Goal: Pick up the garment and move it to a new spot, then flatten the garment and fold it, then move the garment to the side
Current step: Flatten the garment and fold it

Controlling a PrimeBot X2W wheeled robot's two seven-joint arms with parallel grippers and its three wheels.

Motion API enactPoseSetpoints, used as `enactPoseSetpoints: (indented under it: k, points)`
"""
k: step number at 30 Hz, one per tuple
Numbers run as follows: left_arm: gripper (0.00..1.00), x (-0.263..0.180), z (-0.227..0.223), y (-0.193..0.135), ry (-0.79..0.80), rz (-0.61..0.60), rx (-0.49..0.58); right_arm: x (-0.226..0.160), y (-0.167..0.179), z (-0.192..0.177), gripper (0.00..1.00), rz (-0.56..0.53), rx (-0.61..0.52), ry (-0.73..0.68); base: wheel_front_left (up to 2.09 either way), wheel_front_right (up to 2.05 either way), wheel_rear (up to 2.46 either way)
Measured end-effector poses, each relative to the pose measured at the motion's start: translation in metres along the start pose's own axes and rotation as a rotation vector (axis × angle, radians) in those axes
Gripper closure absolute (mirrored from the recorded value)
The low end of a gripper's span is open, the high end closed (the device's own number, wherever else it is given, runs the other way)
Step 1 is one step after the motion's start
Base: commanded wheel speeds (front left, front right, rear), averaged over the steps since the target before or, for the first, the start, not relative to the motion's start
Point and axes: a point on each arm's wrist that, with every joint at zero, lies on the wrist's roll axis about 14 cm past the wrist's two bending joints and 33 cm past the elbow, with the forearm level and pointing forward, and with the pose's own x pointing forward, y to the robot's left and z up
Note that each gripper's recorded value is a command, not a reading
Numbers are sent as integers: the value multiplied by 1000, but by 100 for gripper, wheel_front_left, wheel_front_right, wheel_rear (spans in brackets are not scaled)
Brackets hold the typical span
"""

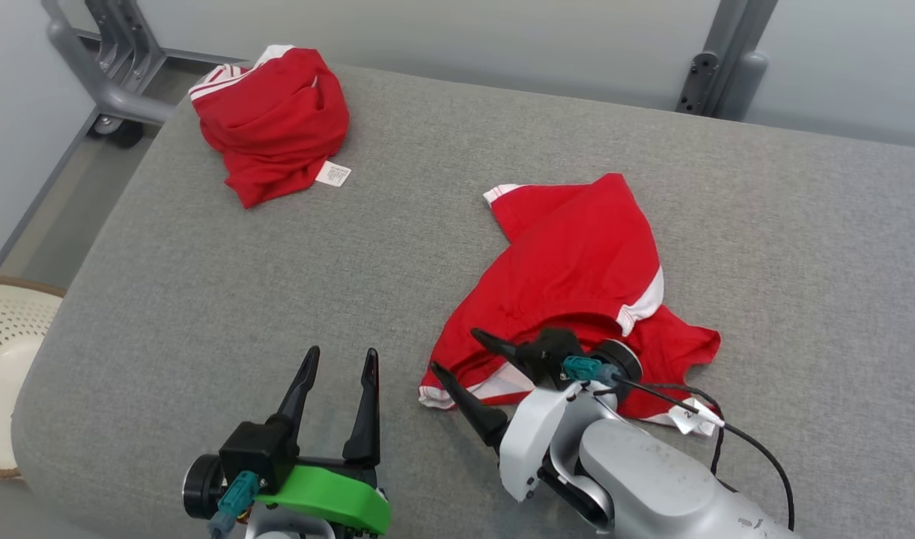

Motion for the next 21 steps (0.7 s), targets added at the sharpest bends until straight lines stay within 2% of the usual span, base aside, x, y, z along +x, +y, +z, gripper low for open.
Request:
enactPoseSetpoints:
  k: [6, 11, 16, 21]
  points:
    - [0, 7, -2, -19, 4, -66, 0, -16, -33, 37, 0, -124, 2, -129, 0, 0, 0]
    - [0, 11, -6, -37, 14, -127, -1, -51, -69, 43, 0, -285, -22, -182, 0, 0, 0]
    - [0, 15, -8, -51, 17, -172, -3, -96, -97, 27, 0, -447, -43, -172, 0, 0, 0]
    - [0, 15, -8, -57, 19, -193, -5, -138, -110, -9, 0, -565, -27, -97, 0, 0, 0]
